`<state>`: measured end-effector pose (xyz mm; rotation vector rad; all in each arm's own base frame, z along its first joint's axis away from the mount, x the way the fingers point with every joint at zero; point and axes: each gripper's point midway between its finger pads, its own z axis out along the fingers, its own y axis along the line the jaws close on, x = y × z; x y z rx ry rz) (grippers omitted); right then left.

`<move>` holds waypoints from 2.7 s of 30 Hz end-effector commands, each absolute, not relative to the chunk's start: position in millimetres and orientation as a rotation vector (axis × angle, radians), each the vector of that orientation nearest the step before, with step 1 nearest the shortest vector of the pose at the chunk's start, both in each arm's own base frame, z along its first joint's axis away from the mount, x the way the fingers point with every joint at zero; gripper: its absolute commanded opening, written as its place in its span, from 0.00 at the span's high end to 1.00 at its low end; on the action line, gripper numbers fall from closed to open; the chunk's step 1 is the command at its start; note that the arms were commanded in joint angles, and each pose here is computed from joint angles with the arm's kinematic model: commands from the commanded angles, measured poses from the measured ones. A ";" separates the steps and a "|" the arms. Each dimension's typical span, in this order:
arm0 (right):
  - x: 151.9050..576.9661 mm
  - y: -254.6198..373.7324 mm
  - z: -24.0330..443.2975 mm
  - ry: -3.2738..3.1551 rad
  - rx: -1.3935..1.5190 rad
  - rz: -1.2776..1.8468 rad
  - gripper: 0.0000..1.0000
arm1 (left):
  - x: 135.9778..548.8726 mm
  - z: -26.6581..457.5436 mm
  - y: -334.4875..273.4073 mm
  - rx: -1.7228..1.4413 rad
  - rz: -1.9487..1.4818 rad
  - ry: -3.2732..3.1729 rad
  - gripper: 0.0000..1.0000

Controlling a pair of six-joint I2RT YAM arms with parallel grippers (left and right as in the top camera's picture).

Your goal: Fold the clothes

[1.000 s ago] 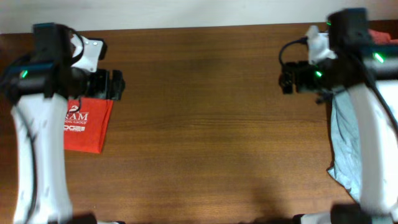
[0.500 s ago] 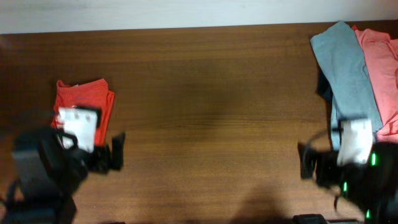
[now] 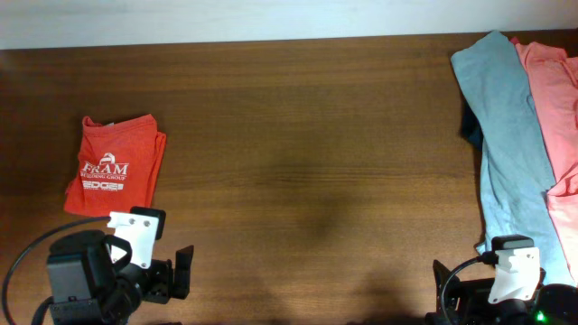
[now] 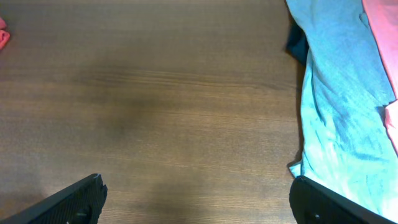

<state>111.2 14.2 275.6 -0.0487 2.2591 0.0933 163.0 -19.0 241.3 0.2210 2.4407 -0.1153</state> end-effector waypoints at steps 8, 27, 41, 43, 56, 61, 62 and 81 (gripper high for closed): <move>113.0 12.3 278.9 2.231 -0.031 0.085 0.01 | 162.4 240.0 -18.2 0.210 -0.113 2.443 0.01; 188.6 46.2 228.0 1.768 -0.188 0.241 0.01 | 162.4 240.0 -18.2 0.210 -0.113 2.443 0.01; 239.9 43.6 183.3 1.558 -0.187 0.192 0.01 | 162.4 240.0 -18.2 0.210 -0.113 2.443 0.01; 241.8 43.1 166.5 1.597 -0.185 0.190 0.01 | 162.5 240.1 -18.2 0.210 -0.113 2.443 0.01; 241.3 44.6 160.4 1.622 -0.189 0.197 0.02 | 162.5 240.1 -18.2 0.210 -0.113 2.443 0.01; 241.3 44.6 160.5 1.622 -0.189 0.197 0.01 | 162.5 240.1 -18.2 0.210 -0.113 2.443 0.01; 241.3 44.6 160.4 1.622 -0.189 0.197 0.01 | 162.5 240.1 -18.2 0.210 -0.113 2.443 0.01; 241.3 44.6 160.5 1.622 -0.189 0.197 0.01 | 162.5 240.1 -18.3 0.210 -0.113 2.443 0.01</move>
